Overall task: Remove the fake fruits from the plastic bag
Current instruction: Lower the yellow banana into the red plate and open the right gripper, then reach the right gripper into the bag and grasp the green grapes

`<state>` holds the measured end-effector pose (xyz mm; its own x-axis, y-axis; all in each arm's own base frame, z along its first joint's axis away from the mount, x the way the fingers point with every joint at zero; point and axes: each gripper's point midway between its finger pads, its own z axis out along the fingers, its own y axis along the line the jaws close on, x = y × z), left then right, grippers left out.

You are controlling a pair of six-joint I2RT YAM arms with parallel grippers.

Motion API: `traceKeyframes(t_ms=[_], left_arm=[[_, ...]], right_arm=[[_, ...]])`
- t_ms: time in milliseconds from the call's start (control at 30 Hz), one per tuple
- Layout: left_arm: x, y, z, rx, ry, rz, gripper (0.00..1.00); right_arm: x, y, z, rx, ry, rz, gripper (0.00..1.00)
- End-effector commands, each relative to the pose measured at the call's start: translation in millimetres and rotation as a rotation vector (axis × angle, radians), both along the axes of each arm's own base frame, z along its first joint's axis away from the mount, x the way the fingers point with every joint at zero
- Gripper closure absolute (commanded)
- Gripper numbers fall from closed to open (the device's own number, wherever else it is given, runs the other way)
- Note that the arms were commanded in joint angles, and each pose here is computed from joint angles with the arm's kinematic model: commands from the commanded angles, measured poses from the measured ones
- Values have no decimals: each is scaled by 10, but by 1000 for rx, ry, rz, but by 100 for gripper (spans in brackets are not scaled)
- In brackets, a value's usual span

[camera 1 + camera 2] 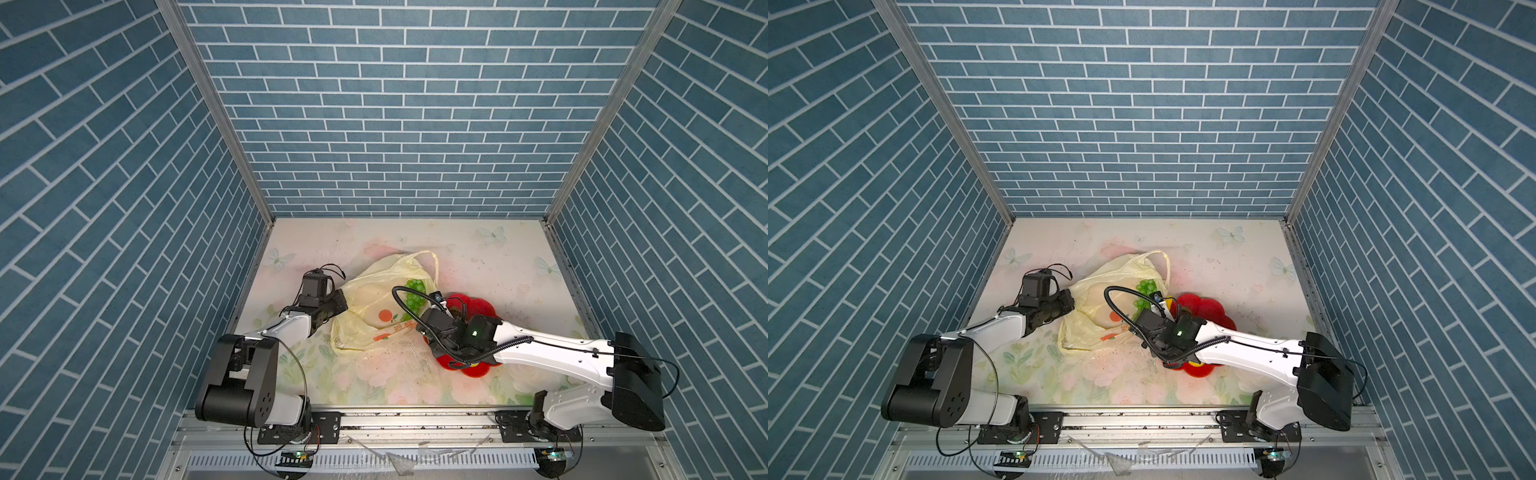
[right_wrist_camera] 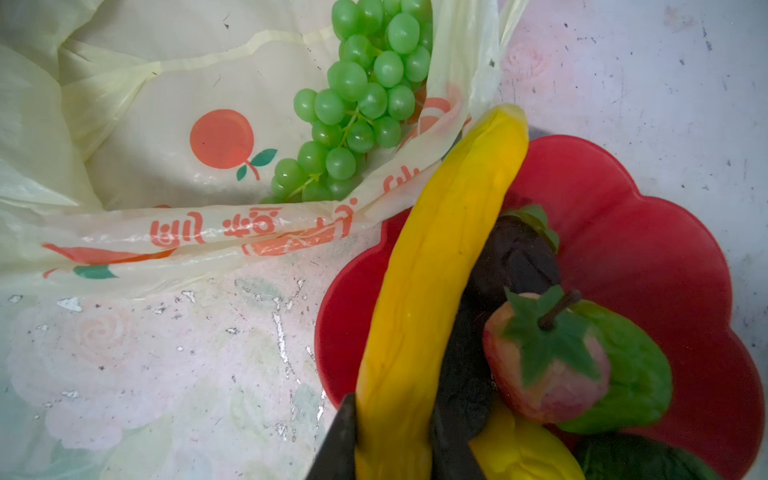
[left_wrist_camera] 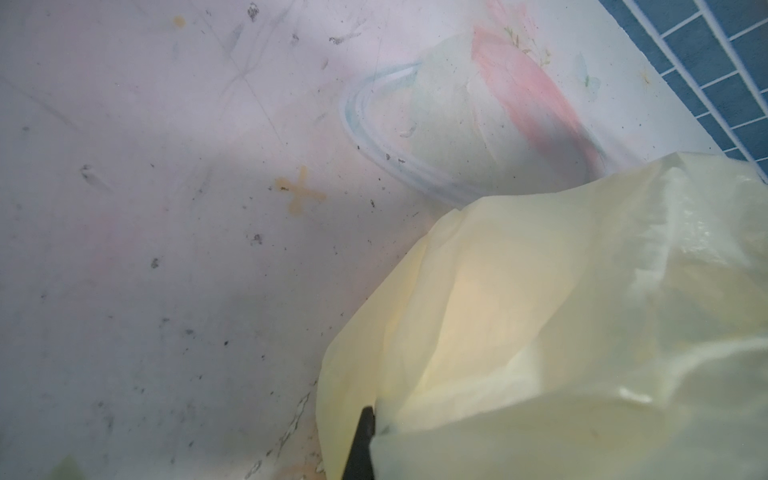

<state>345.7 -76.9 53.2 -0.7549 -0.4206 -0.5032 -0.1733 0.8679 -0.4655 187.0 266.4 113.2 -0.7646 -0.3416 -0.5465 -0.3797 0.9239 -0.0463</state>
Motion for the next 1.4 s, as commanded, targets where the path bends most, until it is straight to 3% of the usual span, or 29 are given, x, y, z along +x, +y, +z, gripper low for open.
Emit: traceKeyframes(t_ms=[0, 300, 667, 1033, 1367], left_arm=[[53, 33, 81, 16, -18, 4, 100], [47, 47, 95, 23, -21, 8, 100], [27, 98, 142, 39, -40, 30, 100], [-76, 318, 337, 104, -118, 125, 100], [-76, 287, 410, 88, -151, 112, 100]], right_arm=[[-2, -93, -146, -48, 14, -53, 80], [29, -71, -272, -73, 36, -63, 76], [33, -59, -254, -68, 33, -54, 49], [259, -34, 163, -30, -64, -35, 48], [627, 360, 495, 170, -81, 20, 51]])
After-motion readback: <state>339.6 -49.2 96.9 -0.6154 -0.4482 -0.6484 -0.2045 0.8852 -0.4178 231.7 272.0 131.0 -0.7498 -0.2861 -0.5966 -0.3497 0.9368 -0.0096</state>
